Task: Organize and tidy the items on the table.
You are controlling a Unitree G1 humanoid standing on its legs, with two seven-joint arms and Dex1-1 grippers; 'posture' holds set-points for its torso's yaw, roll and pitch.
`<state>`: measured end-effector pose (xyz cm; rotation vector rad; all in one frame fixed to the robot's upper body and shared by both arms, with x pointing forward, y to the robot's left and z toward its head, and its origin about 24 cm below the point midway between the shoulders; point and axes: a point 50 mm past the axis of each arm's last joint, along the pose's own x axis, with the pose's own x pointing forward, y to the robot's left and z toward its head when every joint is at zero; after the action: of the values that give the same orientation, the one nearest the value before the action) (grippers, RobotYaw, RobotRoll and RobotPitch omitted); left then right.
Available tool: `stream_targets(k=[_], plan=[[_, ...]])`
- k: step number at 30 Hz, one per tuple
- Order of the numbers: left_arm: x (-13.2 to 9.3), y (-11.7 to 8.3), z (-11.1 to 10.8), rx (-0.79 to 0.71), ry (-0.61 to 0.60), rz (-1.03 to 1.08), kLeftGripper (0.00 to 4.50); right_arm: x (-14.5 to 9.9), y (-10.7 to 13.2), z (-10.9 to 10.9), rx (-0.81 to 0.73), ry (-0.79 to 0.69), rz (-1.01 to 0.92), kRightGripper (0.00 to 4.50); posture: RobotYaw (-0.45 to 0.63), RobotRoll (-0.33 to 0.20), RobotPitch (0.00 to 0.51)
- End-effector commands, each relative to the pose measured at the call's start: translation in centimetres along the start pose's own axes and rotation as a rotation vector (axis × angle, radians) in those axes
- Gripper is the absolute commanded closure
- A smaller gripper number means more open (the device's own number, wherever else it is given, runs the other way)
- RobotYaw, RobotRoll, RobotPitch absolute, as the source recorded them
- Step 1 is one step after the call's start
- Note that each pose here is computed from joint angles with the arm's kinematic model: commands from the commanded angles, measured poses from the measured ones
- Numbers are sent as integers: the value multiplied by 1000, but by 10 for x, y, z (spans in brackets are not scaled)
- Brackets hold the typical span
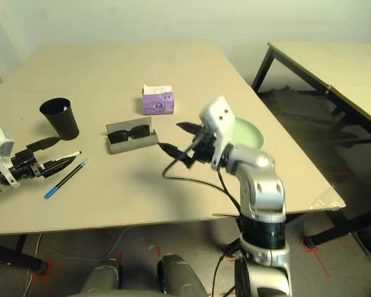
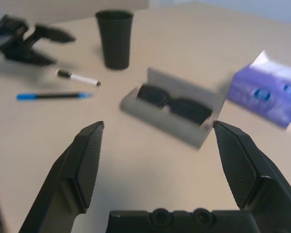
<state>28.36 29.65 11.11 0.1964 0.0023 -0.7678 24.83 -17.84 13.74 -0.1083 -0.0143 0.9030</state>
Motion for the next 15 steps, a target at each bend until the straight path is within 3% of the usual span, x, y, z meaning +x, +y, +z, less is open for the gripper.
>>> stream_targets(k=[1, 7, 10, 15], plan=[[2, 2, -2, -2, 26, 21, 0, -24, 6, -19, 19, -90, 7, 24, -53, 0, 101], [3, 3, -5, -8, 58, 69, 0, -51, 3, -46, -51, -140, -9, 24, -41, 0, 95], [10, 4, -7, -14, 77, 96, 590, -54, 0, -50, -53, -163, -5, 0, -46, 0, 90], [37, 5, -5, 11, 98, 103, 2299, -46, -6, -45, -63, -220, -6, 0, -50, 0, 87]])
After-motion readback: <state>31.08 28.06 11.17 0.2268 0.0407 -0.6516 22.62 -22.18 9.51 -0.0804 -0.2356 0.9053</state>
